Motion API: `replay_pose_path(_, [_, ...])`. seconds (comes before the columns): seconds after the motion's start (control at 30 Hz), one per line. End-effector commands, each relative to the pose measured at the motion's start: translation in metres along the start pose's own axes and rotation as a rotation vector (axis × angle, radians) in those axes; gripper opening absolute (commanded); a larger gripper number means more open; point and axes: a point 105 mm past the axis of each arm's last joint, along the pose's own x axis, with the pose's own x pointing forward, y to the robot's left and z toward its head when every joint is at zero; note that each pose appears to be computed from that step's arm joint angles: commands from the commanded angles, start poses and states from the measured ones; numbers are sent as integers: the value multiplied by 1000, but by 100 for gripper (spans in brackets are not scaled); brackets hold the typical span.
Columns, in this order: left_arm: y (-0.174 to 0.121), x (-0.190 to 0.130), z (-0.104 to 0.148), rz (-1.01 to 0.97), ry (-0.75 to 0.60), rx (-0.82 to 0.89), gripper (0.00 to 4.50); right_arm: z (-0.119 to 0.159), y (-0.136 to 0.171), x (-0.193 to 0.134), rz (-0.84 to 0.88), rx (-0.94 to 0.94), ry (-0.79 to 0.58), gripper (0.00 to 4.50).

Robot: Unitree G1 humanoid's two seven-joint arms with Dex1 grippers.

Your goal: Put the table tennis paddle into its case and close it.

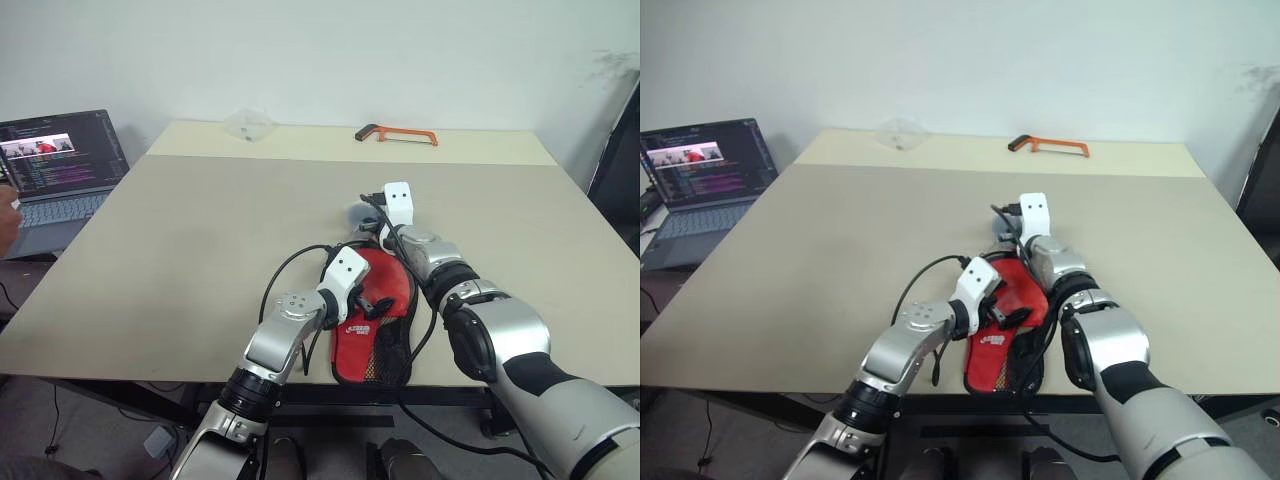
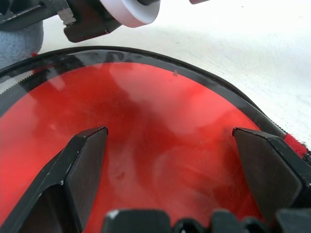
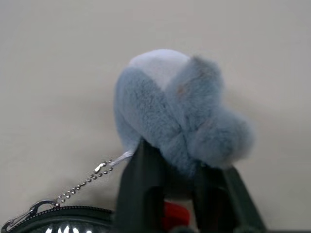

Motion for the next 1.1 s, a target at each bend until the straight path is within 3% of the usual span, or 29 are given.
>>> replay_pose_path(0.03, [-7,2,0,-19,-6,-11,450,37,-3,-2,-35,-38,-110,3])
replay_pose_path(0.67, [-19,4,-2,-35,-2,-14,450,59,-34,-10,-165,-179,-145,2])
replay_pose_path(1.1, [-24,10,-4,-65,8,-11,450,55,-109,-35,-325,-325,-107,2])
